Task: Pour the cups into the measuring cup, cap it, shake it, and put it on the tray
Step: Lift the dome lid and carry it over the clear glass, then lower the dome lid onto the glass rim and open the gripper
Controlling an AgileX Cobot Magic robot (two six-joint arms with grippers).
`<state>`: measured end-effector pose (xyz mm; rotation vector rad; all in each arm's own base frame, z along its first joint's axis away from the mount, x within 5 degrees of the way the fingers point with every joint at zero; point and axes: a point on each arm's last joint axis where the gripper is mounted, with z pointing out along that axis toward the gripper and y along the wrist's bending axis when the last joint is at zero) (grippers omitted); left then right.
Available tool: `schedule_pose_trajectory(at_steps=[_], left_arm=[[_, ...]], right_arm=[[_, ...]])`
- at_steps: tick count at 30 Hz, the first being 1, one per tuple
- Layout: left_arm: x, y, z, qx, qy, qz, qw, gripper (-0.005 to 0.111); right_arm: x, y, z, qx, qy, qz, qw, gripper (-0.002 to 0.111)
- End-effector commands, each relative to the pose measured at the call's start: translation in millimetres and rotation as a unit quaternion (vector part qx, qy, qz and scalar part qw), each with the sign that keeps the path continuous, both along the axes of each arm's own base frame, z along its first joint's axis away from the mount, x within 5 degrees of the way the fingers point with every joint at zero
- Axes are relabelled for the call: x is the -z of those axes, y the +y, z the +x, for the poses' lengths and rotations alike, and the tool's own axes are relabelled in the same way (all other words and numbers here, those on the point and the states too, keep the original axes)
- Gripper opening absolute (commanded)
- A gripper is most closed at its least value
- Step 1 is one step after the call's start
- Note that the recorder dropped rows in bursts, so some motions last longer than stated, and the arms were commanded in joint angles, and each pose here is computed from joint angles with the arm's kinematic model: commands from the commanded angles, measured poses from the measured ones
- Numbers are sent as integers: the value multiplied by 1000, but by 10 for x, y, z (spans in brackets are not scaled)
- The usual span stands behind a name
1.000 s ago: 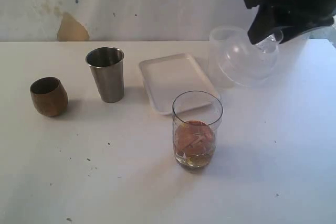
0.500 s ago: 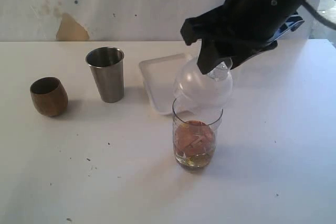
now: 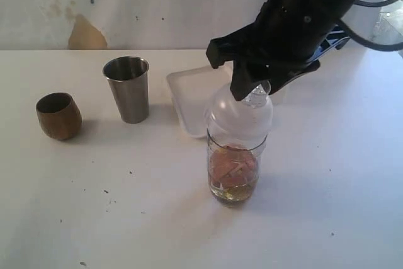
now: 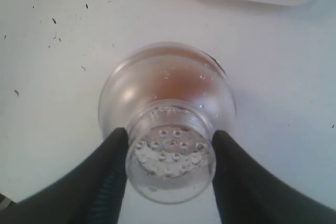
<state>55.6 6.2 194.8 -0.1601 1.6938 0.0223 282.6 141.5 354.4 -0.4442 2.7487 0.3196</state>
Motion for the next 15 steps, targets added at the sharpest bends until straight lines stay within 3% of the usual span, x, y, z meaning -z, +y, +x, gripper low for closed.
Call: schedule_pose_trajectory(at_steps=[1, 15], left_arm=[[0, 0, -1, 0, -8, -1, 1000, 1], [0, 0, -1, 0, -8, -1, 1000, 1]], right_arm=[[-136, -66, -96, 13, -24, 0, 1000, 0], [44, -96, -142, 24, 6, -14, 1000, 0]])
